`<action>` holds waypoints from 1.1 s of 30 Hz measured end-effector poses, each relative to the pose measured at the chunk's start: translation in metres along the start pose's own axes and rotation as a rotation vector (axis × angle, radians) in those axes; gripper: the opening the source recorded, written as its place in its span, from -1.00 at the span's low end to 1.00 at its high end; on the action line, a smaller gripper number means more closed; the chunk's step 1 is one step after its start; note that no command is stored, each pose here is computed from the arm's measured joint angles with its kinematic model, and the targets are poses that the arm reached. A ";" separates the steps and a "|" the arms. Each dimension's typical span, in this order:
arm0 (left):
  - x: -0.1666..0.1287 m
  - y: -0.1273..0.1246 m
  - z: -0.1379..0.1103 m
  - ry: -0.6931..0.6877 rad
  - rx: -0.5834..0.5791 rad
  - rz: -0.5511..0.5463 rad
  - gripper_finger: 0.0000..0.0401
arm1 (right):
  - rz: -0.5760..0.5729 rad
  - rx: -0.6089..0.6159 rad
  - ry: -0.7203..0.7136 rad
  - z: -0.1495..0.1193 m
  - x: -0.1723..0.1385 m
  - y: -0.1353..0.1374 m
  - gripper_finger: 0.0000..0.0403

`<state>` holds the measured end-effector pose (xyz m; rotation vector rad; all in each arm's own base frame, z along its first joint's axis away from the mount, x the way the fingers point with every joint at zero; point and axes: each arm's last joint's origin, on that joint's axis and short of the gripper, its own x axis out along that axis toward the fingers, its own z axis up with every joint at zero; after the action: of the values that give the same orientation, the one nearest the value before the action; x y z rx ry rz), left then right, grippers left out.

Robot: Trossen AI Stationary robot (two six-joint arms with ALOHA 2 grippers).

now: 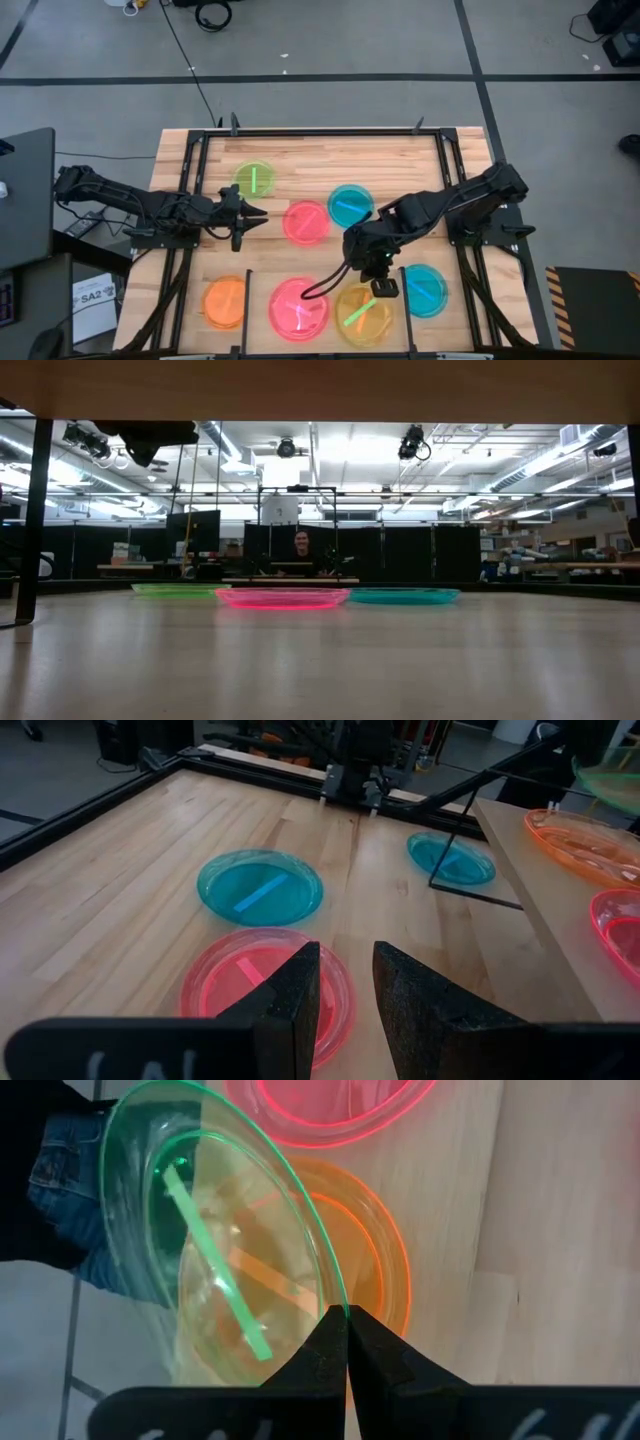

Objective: Place and stack plates onto a shelf
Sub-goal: Stack the right green plate on top of the orange plate

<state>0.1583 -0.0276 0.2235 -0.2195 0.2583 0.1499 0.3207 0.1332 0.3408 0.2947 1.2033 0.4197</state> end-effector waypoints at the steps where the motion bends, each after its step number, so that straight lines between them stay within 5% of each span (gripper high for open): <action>1: 0.000 0.000 0.000 0.004 0.002 0.002 -0.49 | -0.002 0.000 0.002 0.000 0.001 0.000 -0.96; 33: 0.000 0.000 -0.001 0.008 -0.004 0.003 -0.49 | -0.027 -0.022 0.083 0.001 0.019 -0.007 -0.82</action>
<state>0.1581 -0.0275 0.2228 -0.2234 0.2667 0.1523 0.3282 0.1358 0.3223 0.2435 1.2817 0.4245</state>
